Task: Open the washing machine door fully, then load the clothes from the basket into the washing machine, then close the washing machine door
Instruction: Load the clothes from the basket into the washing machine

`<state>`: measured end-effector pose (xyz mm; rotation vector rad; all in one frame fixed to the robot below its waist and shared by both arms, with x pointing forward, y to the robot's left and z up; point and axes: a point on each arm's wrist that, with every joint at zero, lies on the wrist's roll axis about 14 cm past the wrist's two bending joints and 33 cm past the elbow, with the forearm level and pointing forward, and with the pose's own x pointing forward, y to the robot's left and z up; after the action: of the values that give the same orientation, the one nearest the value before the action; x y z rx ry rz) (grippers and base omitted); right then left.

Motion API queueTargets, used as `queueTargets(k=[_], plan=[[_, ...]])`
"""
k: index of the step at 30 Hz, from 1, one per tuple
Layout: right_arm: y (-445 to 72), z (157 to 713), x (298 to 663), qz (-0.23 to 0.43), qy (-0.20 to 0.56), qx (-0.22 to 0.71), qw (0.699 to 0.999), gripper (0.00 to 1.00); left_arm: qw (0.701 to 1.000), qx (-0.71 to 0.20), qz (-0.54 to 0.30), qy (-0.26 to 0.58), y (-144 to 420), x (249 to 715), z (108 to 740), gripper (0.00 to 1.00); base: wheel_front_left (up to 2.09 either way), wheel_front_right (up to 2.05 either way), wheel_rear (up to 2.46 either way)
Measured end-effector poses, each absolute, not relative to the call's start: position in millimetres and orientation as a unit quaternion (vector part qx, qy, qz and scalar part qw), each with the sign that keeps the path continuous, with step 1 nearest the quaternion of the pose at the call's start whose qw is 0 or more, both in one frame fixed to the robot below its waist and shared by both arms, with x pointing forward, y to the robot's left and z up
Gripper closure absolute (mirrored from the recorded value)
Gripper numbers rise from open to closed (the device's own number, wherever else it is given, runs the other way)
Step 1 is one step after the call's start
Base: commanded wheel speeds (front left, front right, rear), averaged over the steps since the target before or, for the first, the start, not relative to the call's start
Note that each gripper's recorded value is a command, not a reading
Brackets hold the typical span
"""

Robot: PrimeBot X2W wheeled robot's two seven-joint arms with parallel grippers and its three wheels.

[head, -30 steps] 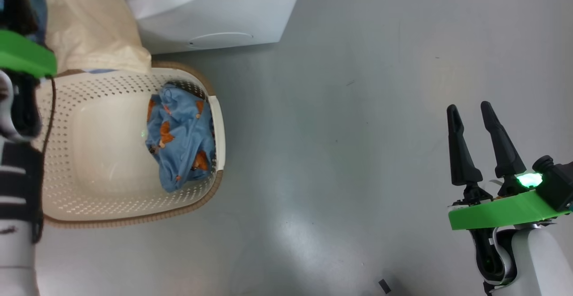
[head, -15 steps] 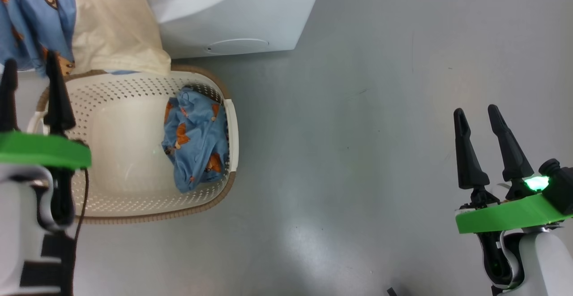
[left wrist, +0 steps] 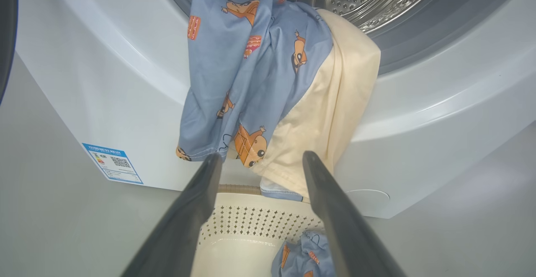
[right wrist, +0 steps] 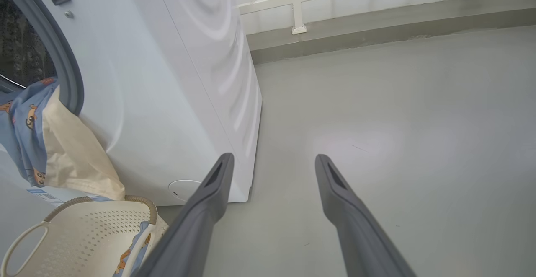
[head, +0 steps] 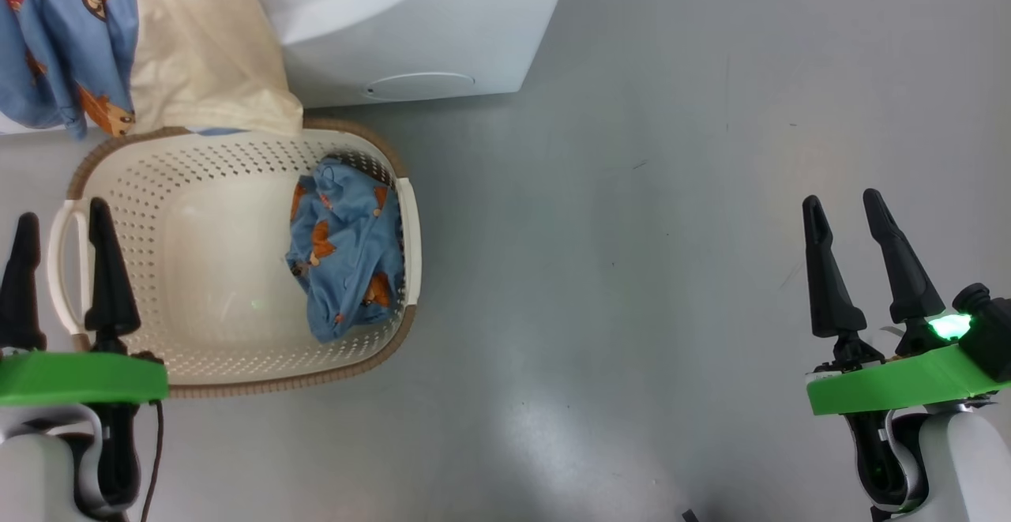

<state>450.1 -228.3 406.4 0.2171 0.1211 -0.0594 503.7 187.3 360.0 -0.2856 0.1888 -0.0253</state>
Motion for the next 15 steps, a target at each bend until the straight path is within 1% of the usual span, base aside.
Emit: queueTargets(k=[9,15], plan=[[-230,407,449,-0.032,0.061,0.107,0.992,0.0,0.986,-0.142,-0.015,0.085,184,504,365,0.0,0.0,0.0,0.0],[-230,402,449,-0.032,0.066,0.107,0.992,0.0,0.984,-0.139,-0.013,0.114,185,503,345,0.0,0.0,0.0,0.0]])
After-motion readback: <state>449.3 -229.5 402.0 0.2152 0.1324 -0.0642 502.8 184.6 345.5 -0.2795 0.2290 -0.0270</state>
